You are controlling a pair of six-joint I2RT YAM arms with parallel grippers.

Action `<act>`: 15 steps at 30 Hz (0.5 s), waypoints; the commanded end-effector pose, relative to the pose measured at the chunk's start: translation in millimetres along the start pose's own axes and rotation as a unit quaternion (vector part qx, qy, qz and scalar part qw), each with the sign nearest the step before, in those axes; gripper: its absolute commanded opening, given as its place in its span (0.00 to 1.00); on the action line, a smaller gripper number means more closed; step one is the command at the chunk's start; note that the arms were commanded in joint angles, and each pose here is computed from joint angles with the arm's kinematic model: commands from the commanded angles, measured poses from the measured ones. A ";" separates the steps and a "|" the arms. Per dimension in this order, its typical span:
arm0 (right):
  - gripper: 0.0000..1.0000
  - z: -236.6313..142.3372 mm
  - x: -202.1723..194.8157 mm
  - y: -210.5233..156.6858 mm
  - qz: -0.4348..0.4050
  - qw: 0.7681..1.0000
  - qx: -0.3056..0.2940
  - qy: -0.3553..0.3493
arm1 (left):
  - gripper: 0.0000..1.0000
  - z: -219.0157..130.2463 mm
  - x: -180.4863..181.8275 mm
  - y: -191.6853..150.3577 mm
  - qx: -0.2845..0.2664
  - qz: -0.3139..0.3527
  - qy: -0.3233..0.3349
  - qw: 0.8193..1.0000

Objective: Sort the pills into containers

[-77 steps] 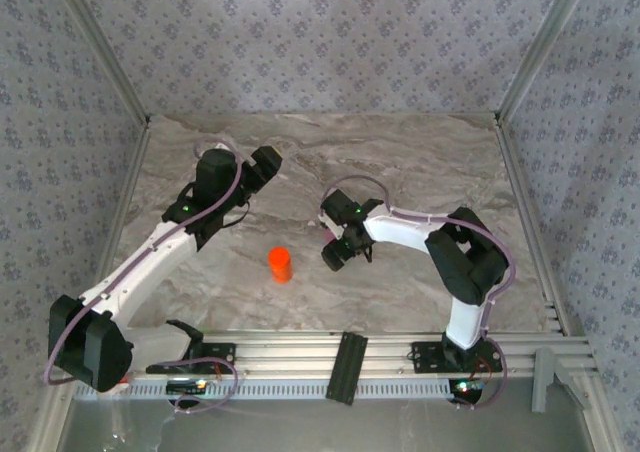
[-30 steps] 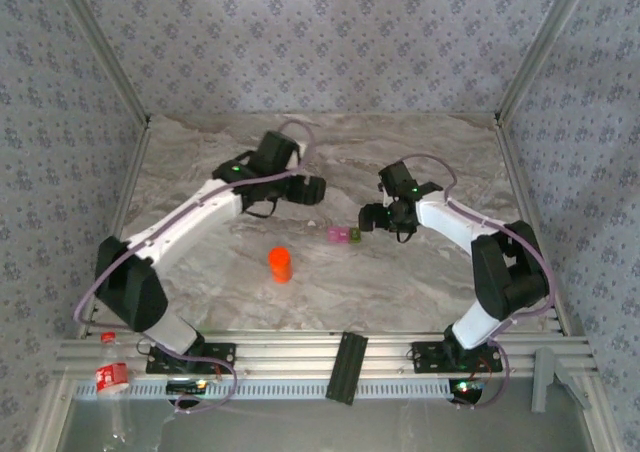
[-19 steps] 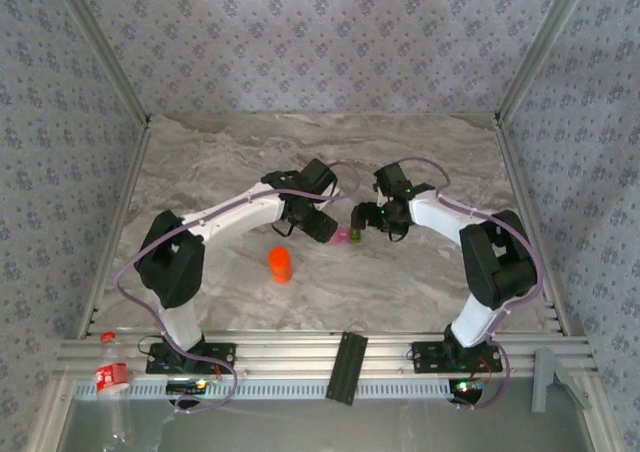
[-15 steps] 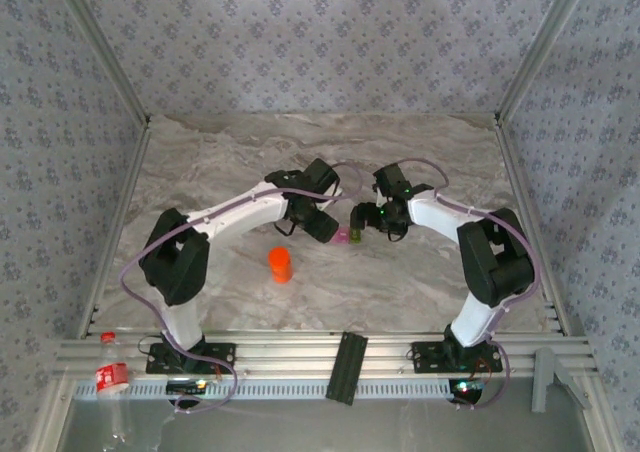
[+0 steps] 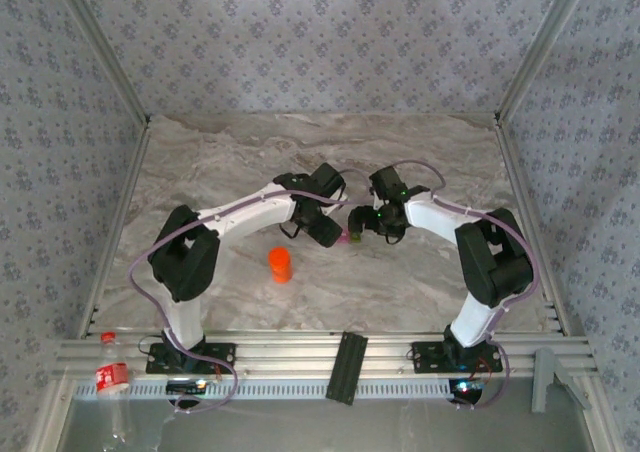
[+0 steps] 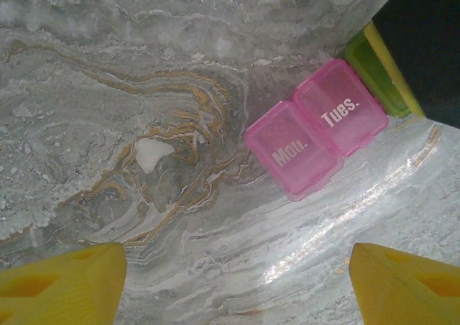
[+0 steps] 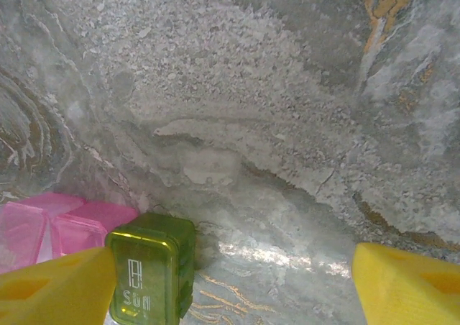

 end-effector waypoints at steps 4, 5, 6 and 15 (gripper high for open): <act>0.86 1.6 -13.1 -8.9 -0.016 0.998 0.006 -0.061 | 0.81 9.3 -3.9 5.2 0.006 0.011 -0.001 1.000; 0.86 2.4 -13.7 -8.9 -0.016 0.998 0.006 -0.064 | 0.81 10.3 -3.6 5.4 0.007 0.011 -0.001 1.000; 0.86 3.2 -14.3 -9.2 -0.016 0.998 0.007 -0.065 | 0.81 12.0 -3.7 5.7 0.008 0.012 -0.001 1.000; 0.86 8.4 -14.8 -10.7 -0.014 0.998 0.011 -0.066 | 0.81 22.8 -5.1 5.5 0.011 0.009 -0.002 1.000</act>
Point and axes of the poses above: each hand's point on the last joint's axis, 136 mm out from that joint toward the fingers, its own z axis out along the fingers, its own x axis along the line the jaws close on, y = z × x, the point moved 4 cm from there along -z, back along the fingers, and after that the axes turned 14 degrees about z, right-handed, at the moved point
